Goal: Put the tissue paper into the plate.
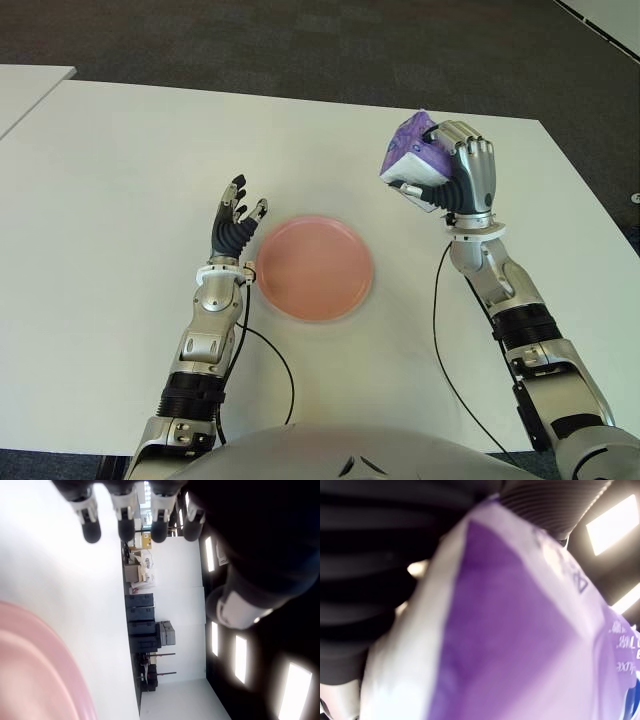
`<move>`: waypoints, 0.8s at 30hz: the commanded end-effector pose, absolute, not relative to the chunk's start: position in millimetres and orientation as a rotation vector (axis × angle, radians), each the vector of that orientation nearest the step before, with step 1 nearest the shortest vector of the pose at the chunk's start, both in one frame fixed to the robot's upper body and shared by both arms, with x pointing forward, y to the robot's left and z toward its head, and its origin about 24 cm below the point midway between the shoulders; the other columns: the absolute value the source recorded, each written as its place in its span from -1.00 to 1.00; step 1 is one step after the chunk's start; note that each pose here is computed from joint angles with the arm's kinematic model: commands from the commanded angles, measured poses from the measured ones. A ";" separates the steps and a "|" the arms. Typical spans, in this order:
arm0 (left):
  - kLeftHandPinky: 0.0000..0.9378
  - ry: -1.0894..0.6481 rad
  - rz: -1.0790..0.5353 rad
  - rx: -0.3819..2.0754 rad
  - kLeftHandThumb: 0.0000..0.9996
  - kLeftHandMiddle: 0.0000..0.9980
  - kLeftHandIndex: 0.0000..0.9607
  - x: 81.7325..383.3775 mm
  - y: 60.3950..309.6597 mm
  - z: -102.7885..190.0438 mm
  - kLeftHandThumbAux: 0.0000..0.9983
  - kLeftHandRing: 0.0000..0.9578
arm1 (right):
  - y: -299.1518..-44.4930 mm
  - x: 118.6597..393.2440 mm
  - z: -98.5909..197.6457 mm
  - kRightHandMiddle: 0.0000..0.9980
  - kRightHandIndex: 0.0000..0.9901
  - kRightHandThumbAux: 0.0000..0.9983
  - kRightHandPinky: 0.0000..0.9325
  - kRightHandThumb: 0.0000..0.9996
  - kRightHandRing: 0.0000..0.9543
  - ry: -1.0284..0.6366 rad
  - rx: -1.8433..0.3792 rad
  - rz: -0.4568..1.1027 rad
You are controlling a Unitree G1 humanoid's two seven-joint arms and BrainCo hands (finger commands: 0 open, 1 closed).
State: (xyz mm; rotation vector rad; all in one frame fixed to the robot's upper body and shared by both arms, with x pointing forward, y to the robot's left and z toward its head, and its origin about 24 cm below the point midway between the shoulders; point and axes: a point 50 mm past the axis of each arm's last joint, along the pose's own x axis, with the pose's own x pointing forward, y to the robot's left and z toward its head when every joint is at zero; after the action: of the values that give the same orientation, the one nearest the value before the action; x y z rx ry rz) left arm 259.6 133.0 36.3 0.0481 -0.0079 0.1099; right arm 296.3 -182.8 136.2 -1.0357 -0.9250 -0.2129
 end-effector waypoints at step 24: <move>-1.00 0.021 0.131 0.059 -1.00 -1.00 -1.00 256.6 132.8 26.5 0.22 -1.00 | -113.6 263.6 92.3 0.75 -0.11 0.42 0.86 0.48 0.84 -0.980 -1.040 0.349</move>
State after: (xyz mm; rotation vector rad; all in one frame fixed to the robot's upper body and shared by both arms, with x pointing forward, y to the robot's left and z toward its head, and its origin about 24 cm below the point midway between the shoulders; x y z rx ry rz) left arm 257.8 133.0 33.3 0.0582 -0.0004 0.1193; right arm 266.8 -118.0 96.2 -1.0134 -0.9871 0.2634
